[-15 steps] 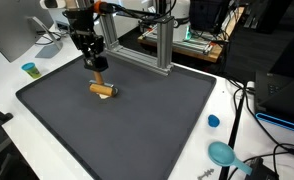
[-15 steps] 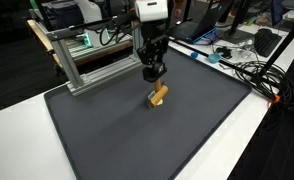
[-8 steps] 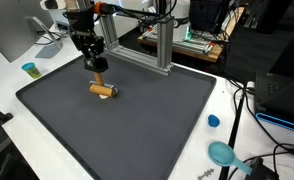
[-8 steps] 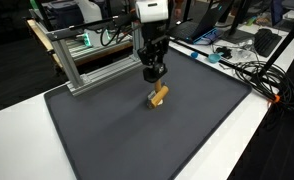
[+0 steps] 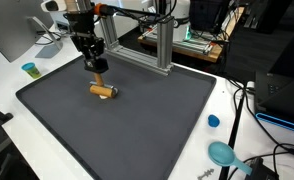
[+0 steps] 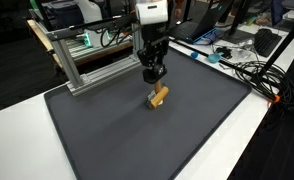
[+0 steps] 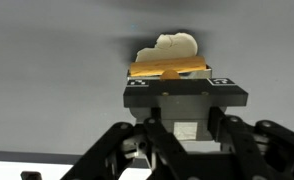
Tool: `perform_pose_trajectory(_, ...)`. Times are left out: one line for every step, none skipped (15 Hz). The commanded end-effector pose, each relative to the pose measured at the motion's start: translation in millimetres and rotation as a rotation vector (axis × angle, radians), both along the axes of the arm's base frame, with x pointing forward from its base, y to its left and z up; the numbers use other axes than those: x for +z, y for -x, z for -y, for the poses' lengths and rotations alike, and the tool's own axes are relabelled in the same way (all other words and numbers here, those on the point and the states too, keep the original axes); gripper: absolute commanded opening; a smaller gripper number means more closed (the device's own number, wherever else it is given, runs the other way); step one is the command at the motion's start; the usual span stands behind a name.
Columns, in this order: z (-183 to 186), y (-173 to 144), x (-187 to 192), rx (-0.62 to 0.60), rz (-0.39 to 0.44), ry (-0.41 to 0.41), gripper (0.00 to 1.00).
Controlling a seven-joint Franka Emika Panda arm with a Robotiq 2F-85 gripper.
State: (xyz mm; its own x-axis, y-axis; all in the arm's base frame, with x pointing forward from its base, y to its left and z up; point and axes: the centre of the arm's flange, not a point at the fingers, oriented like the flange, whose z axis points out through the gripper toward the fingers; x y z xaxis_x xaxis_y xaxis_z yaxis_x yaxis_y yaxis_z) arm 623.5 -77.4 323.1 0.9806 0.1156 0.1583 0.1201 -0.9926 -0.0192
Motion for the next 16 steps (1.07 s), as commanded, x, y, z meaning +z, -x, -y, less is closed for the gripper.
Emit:
perform_pose_trajectory(0.6, 0.4, -9.0, 0.012, -0.059, 0.043, 0.22)
perform_pose_trajectory(-0.6, 2.3, -11.8, 0.022, -0.073, 0.053, 0.22)
perform_pose_trajectory(-1.2, 4.2, -16.2, 0.030, -0.095, 0.060, 0.22)
perform_pose_trajectory(-1.8, 5.8, -18.7, 0.039, -0.113, 0.066, 0.22)
perform_pose_trajectory(-1.5, 7.8, -20.9, 0.044, -0.136, 0.076, 0.22)
perform_pose_trajectory(-1.0, 8.8, -21.3, 0.049, -0.154, 0.082, 0.22)
perform_pose_trajectory(-0.2, 9.5, -21.8, 0.051, -0.170, 0.086, 0.22)
perform_pose_trajectory(0.2, 9.9, -22.0, 0.053, -0.183, 0.087, 0.22)
perform_pose_trajectory(0.7, 10.4, -22.9, 0.054, -0.194, 0.087, 0.22)
perform_pose_trajectory(1.1, 10.9, -24.5, 0.055, -0.205, 0.085, 0.22)
perform_pose_trajectory(1.3, 11.6, -26.6, 0.056, -0.218, 0.080, 0.22)
perform_pose_trajectory(0.2, 13.1, -30.7, 0.058, -0.233, 0.076, 0.22)
perform_pose_trajectory(-0.5, 14.3, -33.9, 0.058, -0.244, 0.075, 0.22)
perform_pose_trajectory(-1.1, 15.9, -37.0, 0.057, -0.256, 0.075, 0.22)
perform_pose_trajectory(-0.5, 17.1, -37.8, 0.056, -0.263, 0.075, 0.22)
perform_pose_trajectory(1.4, 17.9, -35.4, 0.052, -0.266, 0.079, 0.22)
